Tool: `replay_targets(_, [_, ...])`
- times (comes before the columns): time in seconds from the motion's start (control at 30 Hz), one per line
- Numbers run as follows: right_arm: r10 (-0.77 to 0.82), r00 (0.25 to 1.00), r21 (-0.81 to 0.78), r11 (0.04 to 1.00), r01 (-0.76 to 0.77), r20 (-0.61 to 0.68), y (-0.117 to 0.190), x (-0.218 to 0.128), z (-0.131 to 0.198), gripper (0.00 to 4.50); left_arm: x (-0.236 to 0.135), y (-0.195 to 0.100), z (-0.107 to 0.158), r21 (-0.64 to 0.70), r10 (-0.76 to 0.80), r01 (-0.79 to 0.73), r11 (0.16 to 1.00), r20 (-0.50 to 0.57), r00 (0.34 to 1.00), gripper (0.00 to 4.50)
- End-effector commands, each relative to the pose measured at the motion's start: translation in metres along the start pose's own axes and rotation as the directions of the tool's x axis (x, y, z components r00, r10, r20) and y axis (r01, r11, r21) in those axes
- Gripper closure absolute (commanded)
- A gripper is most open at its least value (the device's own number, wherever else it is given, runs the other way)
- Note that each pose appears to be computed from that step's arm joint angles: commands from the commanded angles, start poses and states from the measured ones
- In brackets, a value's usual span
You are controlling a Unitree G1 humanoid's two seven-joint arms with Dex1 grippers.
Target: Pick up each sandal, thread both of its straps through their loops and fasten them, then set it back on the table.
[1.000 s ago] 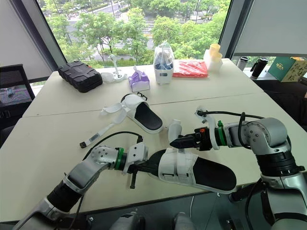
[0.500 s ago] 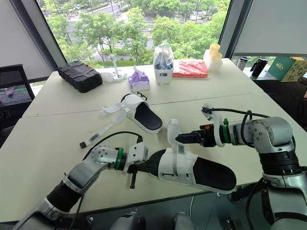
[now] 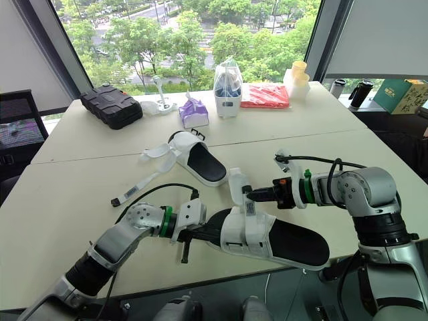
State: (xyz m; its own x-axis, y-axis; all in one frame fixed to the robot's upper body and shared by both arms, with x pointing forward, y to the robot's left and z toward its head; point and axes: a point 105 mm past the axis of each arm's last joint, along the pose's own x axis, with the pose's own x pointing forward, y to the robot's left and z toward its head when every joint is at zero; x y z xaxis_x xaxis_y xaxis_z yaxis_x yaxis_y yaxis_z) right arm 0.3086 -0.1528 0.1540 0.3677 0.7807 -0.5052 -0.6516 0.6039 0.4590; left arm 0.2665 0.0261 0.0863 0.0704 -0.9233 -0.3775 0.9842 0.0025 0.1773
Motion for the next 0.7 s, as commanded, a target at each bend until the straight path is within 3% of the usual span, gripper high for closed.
replay_targets(0.03, [0.0, 1.0, -0.055, 0.998, 0.002, 0.032, 0.006, -0.009, 0.01, 4.44, 0.001, -0.001, -0.009, -0.013, 0.002, -0.003, 1.0, -0.036, 0.999, 4.5])
replay_targets(0.47, [-0.047, 0.988, -0.211, 0.974, 0.078, 0.146, 0.018, -0.035, 0.027, 4.44, 0.001, -0.003, -0.01, -0.024, -0.001, 0.0, 1.0, -0.038, 0.999, 4.5])
replay_targets(0.7, [-0.074, 0.989, -0.412, 0.903, 0.119, 0.125, 0.027, -0.041, 0.014, 4.44, 0.001, -0.004, -0.011, -0.032, -0.007, 0.006, 0.999, -0.042, 0.999, 4.5])
